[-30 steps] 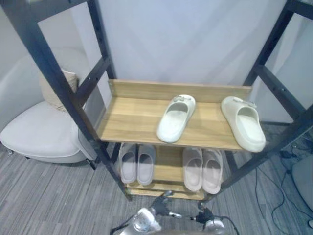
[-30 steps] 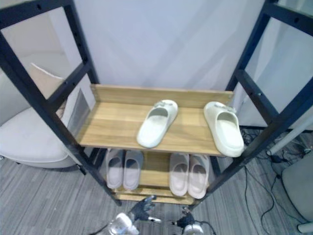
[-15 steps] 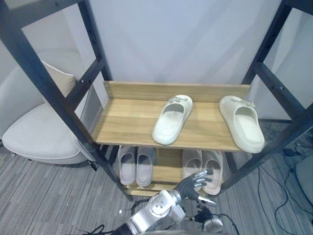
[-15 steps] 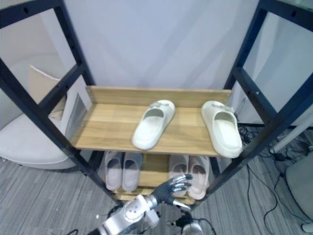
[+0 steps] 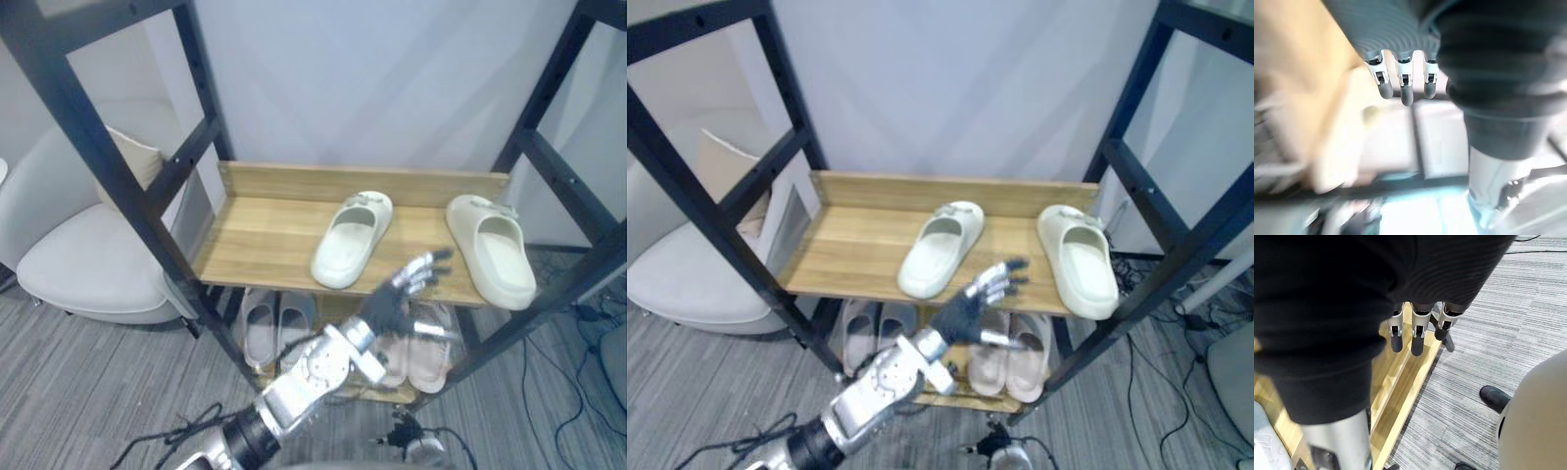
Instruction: Organize the slippers on the shoe rack
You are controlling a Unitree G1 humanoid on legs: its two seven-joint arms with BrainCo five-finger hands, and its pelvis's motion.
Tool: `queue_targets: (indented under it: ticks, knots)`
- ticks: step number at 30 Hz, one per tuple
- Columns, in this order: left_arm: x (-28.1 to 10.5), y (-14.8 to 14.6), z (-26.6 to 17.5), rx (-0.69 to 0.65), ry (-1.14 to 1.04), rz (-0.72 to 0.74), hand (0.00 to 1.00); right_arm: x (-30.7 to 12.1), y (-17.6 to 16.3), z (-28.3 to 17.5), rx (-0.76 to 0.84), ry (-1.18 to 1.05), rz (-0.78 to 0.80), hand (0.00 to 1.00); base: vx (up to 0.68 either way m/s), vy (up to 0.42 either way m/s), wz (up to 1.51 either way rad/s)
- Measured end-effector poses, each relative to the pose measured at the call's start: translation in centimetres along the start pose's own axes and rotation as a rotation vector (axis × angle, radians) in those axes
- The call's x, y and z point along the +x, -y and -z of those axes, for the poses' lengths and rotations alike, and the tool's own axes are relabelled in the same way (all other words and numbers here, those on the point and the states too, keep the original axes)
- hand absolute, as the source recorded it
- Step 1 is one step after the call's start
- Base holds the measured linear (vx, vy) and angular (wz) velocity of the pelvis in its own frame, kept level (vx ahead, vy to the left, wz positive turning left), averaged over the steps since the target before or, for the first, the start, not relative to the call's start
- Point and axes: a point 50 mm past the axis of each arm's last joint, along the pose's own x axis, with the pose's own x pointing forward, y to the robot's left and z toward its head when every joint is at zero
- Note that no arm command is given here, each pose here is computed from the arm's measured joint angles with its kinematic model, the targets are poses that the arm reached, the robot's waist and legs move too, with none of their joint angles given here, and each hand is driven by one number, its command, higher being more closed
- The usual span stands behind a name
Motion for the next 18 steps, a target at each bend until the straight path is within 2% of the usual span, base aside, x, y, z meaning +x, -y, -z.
queue_targets:
  ticks: [4,11,18]
  knots:
    - [0.9,-1.1,-2.6,0.025,0.127,-0.045,0.00,0.0,0.0,0.0,0.002,-0.003,-0.003,0.00,-0.04,0.000,0.00]
    - [1.9,-3.1,-4.5,0.105,0.207,-0.118,0.00,0.0,0.0,0.0,0.006,-0.009,-0.016,0.00,0.00,0.000,0.00]
    - [2.4,-5.8,-3.7,0.199,0.155,-0.190,0.00,0.0,0.2,0.0,0.034,-0.011,-0.014,0.00,-0.01,0.000,-0.03]
